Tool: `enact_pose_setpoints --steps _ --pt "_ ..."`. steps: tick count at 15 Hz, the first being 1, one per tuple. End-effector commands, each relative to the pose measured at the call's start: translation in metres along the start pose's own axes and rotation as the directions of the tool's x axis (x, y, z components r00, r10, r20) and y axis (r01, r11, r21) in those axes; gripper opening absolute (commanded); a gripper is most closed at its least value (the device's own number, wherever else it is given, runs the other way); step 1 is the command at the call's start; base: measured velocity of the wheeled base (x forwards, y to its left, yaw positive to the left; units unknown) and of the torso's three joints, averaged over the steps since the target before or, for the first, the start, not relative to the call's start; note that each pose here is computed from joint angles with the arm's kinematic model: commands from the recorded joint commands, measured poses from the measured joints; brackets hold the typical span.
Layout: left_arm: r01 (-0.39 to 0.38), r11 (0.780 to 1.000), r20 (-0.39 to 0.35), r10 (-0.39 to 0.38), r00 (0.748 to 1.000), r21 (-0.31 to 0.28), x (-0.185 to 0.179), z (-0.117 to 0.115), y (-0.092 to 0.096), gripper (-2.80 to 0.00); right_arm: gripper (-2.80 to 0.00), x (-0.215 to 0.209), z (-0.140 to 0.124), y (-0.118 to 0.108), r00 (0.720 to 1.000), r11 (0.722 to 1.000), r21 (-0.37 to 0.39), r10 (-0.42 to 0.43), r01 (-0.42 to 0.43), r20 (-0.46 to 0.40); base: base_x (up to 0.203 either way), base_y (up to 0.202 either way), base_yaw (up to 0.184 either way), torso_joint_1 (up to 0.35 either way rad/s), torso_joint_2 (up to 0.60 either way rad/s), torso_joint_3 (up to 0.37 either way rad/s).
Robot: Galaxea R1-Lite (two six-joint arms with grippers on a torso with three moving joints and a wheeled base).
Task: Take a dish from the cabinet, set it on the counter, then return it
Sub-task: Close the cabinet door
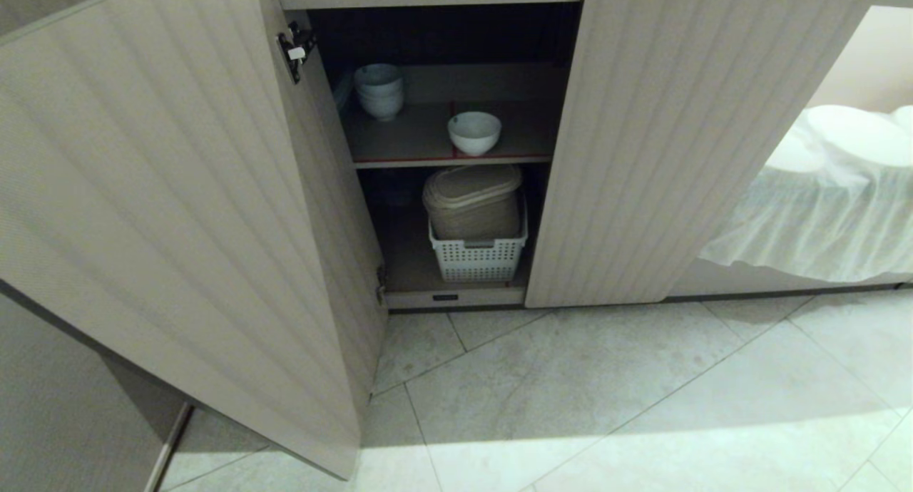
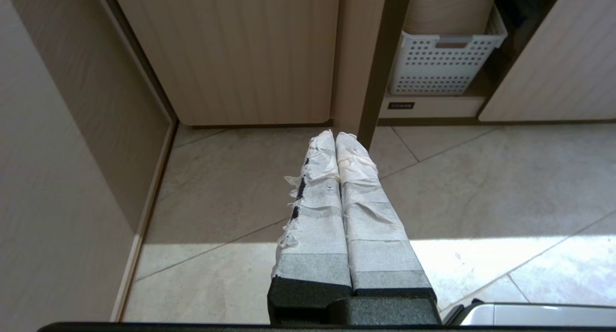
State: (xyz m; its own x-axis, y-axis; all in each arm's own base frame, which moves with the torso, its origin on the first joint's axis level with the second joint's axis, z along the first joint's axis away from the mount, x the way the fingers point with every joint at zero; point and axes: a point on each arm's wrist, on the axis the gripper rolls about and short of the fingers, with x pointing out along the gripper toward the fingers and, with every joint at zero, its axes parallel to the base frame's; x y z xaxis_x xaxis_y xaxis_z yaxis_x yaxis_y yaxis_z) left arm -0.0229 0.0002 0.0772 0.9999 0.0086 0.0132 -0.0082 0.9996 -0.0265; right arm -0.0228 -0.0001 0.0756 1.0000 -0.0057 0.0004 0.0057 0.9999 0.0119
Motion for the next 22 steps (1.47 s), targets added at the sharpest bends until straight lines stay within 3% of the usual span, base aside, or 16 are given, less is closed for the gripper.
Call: enact_pose_setpoints --steps 1,3,7,12,15,19,22 --pt "-0.001 1.000 0.023 0.001 1.000 -0.016 -0.001 0.007 0.000 -2.80 -2.80 0.000 0.000 0.000 1.000 1.000 0.000 0.000 0.000 0.001 0.000 0.000 0.000 0.000 0.00 0.000" --pt "-0.003 0.998 0.039 0.006 0.999 -0.056 -0.003 0.036 -0.001 -2.80 -2.80 0.000 0.000 0.000 1.000 1.000 0.000 0.001 -0.001 0.001 0.000 0.000 0.000 0.000 0.00 0.000" --pt "-0.003 0.996 0.001 0.003 1.000 -0.086 0.013 0.079 -0.002 -2.80 -2.80 0.000 0.000 0.000 1.000 1.000 0.000 0.001 -0.001 0.001 0.000 0.000 0.000 0.000 0.00 0.000" --pt "-0.013 0.996 0.064 0.018 0.998 -0.083 0.036 0.104 -0.003 -2.80 -2.80 0.000 0.000 0.000 1.000 1.000 0.000 0.000 0.000 0.000 0.000 0.000 0.000 0.000 0.00 0.000" --pt "-0.116 0.992 0.073 0.120 0.990 -0.052 0.053 0.112 0.000 -2.80 -2.80 0.000 0.000 0.000 1.000 1.000 0.000 0.000 0.000 0.000 0.000 0.000 0.000 0.000 0.00 0.000" --pt "-0.251 0.968 0.069 0.252 0.965 -0.021 0.086 0.121 0.006 -2.80 -2.80 0.000 0.000 0.000 1.000 1.000 0.000 0.001 -0.001 0.001 0.000 0.000 0.000 0.000 0.00 0.000" --pt "-0.305 0.952 0.097 0.306 0.947 -0.018 0.124 0.128 0.014 -2.80 -2.80 0.000 0.000 0.000 1.000 1.000 0.000 0.001 -0.001 0.001 0.000 0.000 0.000 0.000 0.00 0.000"
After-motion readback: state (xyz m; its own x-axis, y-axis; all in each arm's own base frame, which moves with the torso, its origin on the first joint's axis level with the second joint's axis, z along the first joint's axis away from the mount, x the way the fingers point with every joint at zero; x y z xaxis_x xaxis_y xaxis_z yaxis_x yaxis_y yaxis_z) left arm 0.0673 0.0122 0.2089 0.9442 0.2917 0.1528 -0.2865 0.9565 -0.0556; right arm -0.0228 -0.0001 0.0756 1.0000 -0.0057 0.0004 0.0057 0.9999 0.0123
